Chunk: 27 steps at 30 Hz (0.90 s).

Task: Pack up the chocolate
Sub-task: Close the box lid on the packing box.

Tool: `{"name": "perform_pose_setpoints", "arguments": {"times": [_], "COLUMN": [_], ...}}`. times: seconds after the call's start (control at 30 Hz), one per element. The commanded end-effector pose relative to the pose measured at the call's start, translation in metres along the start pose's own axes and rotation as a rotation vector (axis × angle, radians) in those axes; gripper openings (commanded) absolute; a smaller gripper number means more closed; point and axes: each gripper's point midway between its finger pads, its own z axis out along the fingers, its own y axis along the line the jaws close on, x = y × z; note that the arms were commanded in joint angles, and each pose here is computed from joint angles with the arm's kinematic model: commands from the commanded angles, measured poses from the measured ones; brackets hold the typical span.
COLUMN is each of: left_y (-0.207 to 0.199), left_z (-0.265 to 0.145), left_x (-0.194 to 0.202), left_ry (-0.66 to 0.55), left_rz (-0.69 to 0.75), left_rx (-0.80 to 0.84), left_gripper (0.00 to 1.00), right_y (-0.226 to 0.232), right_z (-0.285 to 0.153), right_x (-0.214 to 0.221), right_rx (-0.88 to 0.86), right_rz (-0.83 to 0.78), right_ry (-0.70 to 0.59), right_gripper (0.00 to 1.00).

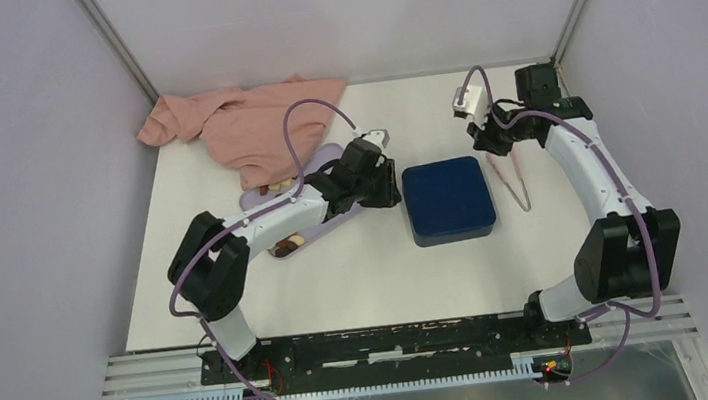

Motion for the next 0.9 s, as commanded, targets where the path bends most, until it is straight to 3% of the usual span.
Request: {"name": "perform_pose_setpoints", "arguments": {"times": [0.0, 0.13, 0.4, 0.53, 0.7, 0.87], "left_y": [-0.034, -0.058, -0.050, -0.046, -0.044, -0.002], "left_z": [-0.021, -0.017, 0.019, 0.006, -0.025, -0.042], "left_x": [-0.029, -0.031, -0.004, -0.008, -0.035, -0.039], "left_ry": [-0.099, -0.093, -0.005, -0.038, -0.155, -0.220], "left_rz": [0.034, 0.011, -0.020, -0.006, 0.028, 0.012], "left_rx": [0.167, 0.295, 0.284, 0.266, 0.236, 0.070], "left_gripper": [0.46, 0.47, 0.46, 0.46, 0.49, 0.44], "right_y": [-0.019, -0.011, 0.017, 0.017, 0.010, -0.007], "right_z": [0.004, 0.031, 0.088, 0.081, 0.054, 0.009], "right_x": [-0.012, 0.016, 0.117, 0.103, 0.041, 0.003], "right_rx": [0.040, 0.014, -0.061, -0.059, -0.097, 0.039], "right_rz": [0.049, 0.097, 0.223, 0.210, 0.150, 0.062], "right_ry": [0.001, 0.075, 0.397, 0.336, 0.136, -0.008], "right_gripper": [0.22, 0.20, 0.17, 0.18, 0.23, 0.31]}}
